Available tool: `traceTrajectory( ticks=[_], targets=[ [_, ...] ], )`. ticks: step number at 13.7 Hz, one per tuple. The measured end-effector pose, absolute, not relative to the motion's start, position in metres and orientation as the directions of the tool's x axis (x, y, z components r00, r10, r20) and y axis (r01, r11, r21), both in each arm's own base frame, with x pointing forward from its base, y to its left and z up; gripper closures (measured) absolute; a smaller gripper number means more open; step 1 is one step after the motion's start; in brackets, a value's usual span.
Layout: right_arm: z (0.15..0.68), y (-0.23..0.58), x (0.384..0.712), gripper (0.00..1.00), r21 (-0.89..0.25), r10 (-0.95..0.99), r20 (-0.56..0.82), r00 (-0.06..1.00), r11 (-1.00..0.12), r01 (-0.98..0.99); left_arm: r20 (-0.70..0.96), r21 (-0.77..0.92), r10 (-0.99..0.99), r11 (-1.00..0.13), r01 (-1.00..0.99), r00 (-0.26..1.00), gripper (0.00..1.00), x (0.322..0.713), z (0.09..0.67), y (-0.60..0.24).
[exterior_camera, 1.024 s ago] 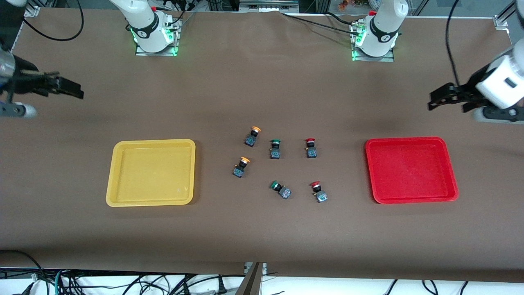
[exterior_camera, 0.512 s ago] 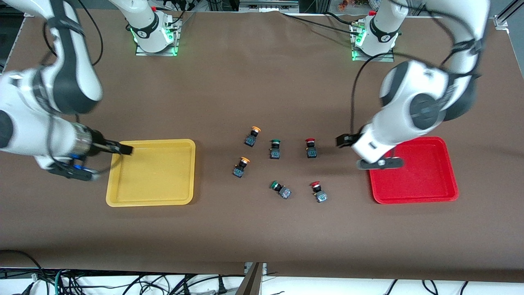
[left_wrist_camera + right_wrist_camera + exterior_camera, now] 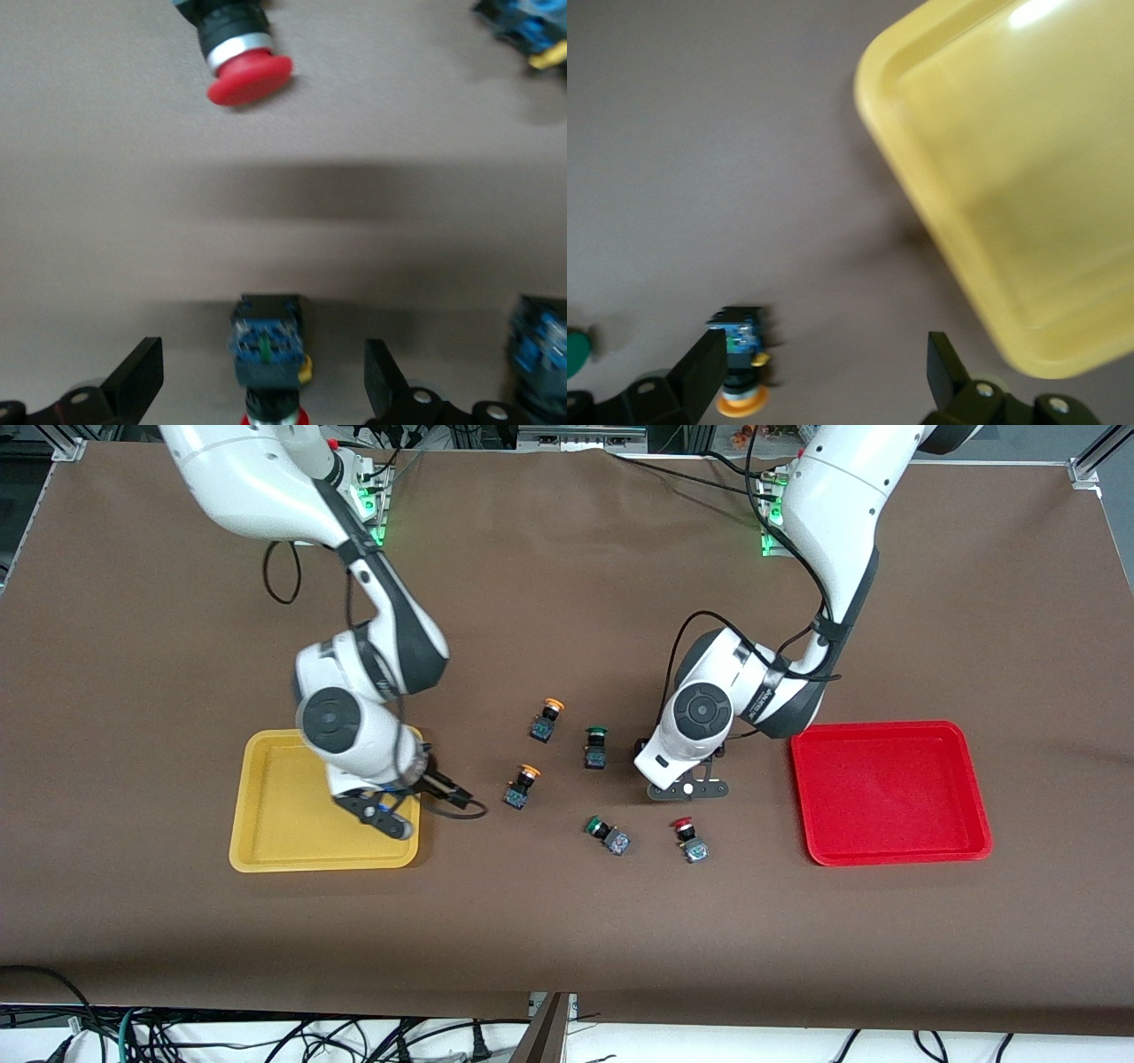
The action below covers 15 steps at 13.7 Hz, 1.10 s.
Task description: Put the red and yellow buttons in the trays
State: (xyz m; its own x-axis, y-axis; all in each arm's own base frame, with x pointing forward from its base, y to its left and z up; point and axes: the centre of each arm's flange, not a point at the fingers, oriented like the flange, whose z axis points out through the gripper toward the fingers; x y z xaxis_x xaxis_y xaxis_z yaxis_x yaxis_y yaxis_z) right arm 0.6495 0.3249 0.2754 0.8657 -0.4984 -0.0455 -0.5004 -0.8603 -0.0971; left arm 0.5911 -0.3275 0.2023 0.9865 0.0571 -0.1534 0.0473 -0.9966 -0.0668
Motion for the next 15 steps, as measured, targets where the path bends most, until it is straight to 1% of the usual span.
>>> traceTrajectory(
  ticks=[3,4,5,6,9,10,11,12,14,15],
  targets=[
    [0.243,0.358,0.645,0.0,-0.176,-0.541,-0.004,0.841,-0.827,-0.533,-0.153,-0.058,0.052,-0.997,0.044,0.987,0.0,0.585,0.187,-0.328],
    [0.231,0.369,0.641,0.0,-0.194,-0.55,0.002,0.835,-0.819,-0.54,-0.151,-0.052,0.044,-0.998,0.037,0.988,0.06,0.58,0.182,-0.331],
    [0.22,0.38,0.636,0.0,-0.201,-0.549,0.003,0.836,-0.819,-0.537,-0.151,-0.049,0.038,-0.998,0.031,0.988,0.07,0.576,0.177,-0.334],
    [0.209,0.39,0.632,0.0,-0.201,-0.543,0.002,0.84,-0.823,-0.532,-0.153,-0.048,0.035,-0.998,0.028,0.988,0.16,0.574,0.175,-0.335],
    [0.191,0.41,0.622,0.0,-0.196,-0.523,0.0,0.853,-0.836,-0.512,-0.157,-0.045,0.004,-0.999,-0.003,0.988,0.53,0.575,0.177,-0.332],
    [0.188,0.414,0.62,0.1,-0.191,-0.513,0.004,0.858,-0.843,-0.503,-0.165,-0.046,-0.025,-0.998,-0.033,0.986,0.59,0.577,0.182,-0.328],
    [0.186,0.416,0.618,0.21,-0.184,-0.499,0.015,0.866,-0.853,-0.488,-0.18,-0.052,-0.043,-0.997,-0.053,0.983,0.59,0.582,0.192,-0.319],
    [0.184,0.416,0.618,0.34,-0.175,-0.486,0.029,0.874,-0.863,-0.474,-0.198,-0.058,-0.053,-0.996,-0.066,0.979,0.59,0.589,0.209,-0.304],
    [0.182,0.416,0.619,0.55,-0.168,-0.472,0.042,0.881,-0.872,-0.459,-0.22,-0.057,-0.069,-0.995,-0.084,0.973,0.59,0.61,0.256,-0.259],
    [0.184,0.413,0.621,0.56,-0.166,-0.467,0.047,0.883,-0.875,-0.454,-0.226,-0.059,-0.065,-0.995,-0.08,0.972,0.59,0.617,0.278,-0.233]
  ],
)
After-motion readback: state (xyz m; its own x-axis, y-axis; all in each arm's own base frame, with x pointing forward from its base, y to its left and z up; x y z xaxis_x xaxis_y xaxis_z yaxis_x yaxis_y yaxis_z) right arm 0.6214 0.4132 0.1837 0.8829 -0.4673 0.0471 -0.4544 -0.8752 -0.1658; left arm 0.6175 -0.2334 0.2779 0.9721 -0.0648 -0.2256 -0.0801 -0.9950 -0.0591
